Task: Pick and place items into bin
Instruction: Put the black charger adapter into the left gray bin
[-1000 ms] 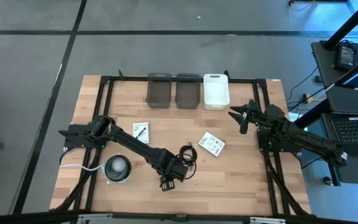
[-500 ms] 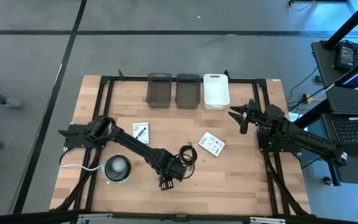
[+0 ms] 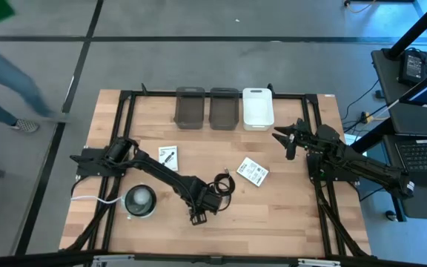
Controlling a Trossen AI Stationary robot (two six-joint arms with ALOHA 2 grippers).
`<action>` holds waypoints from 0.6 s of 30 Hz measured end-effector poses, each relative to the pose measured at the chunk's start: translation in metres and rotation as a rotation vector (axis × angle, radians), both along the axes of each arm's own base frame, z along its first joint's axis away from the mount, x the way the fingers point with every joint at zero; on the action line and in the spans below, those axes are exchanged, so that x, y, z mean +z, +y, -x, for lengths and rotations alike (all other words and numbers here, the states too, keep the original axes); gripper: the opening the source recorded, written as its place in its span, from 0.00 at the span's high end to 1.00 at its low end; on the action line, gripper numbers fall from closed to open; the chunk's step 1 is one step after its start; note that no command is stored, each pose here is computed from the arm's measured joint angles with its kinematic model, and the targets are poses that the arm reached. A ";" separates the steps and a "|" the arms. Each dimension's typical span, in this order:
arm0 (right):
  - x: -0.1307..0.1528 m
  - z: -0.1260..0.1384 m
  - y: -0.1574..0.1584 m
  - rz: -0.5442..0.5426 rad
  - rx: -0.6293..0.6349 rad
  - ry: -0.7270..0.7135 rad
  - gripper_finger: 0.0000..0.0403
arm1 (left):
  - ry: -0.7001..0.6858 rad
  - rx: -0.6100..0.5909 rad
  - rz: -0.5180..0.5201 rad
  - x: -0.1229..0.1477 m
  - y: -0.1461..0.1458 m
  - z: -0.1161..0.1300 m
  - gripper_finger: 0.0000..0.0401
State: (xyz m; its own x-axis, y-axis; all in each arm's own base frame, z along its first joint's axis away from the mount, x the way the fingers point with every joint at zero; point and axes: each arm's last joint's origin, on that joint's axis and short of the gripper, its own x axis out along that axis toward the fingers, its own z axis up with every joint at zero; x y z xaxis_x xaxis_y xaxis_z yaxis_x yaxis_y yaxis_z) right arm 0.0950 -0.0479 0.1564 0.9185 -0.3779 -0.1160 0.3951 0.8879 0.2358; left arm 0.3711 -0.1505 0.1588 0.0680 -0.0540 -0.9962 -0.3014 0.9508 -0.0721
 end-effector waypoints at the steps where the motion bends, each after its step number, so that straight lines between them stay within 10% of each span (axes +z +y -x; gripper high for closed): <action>1: 0.000 0.000 0.000 0.000 0.000 0.000 0.58 | 0.000 0.000 0.000 0.000 0.000 0.000 0.51; 18: 0.000 0.000 0.000 0.000 0.000 0.000 0.58 | -0.001 0.000 -0.002 0.000 0.000 0.000 0.53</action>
